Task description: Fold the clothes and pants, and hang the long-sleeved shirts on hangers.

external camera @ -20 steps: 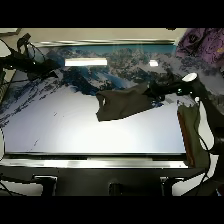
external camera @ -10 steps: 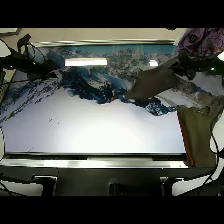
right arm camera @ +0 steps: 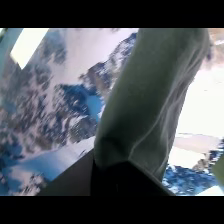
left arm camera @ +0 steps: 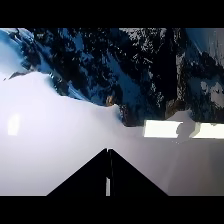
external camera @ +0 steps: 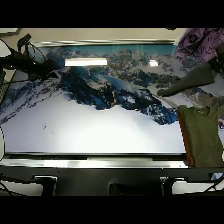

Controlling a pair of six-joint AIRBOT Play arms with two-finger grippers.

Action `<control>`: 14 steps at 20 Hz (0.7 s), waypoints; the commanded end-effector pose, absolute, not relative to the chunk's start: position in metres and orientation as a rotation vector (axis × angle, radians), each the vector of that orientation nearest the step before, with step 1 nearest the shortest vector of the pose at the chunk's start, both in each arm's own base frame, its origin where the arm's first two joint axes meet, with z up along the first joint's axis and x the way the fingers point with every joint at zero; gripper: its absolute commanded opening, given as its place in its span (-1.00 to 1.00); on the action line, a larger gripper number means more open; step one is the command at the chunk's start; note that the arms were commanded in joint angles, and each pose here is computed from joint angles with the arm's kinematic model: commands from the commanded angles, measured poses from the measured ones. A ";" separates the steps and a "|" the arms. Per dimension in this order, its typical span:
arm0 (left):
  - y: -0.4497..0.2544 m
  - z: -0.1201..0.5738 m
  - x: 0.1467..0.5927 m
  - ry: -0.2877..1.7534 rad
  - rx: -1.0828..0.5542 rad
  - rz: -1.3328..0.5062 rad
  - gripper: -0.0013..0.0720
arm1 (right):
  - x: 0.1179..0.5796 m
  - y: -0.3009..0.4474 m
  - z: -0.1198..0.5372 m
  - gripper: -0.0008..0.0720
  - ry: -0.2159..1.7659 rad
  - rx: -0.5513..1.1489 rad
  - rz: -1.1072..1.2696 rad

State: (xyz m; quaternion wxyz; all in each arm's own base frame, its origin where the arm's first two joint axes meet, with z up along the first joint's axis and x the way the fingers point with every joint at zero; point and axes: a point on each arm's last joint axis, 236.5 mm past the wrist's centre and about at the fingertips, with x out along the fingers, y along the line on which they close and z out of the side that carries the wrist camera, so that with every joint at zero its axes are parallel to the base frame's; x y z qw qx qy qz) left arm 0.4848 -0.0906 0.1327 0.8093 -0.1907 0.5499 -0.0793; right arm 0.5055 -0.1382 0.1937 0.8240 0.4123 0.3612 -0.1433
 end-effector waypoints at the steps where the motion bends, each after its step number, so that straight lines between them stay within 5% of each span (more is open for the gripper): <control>1: -0.093 0.133 0.485 1.177 -0.412 -0.178 -0.91 | 0.468 -0.183 0.200 -0.89 0.747 0.844 -0.542; 14: -0.094 0.133 0.484 1.173 -0.392 -0.197 -0.91 | 0.356 -0.213 0.173 -0.89 1.031 0.745 -0.953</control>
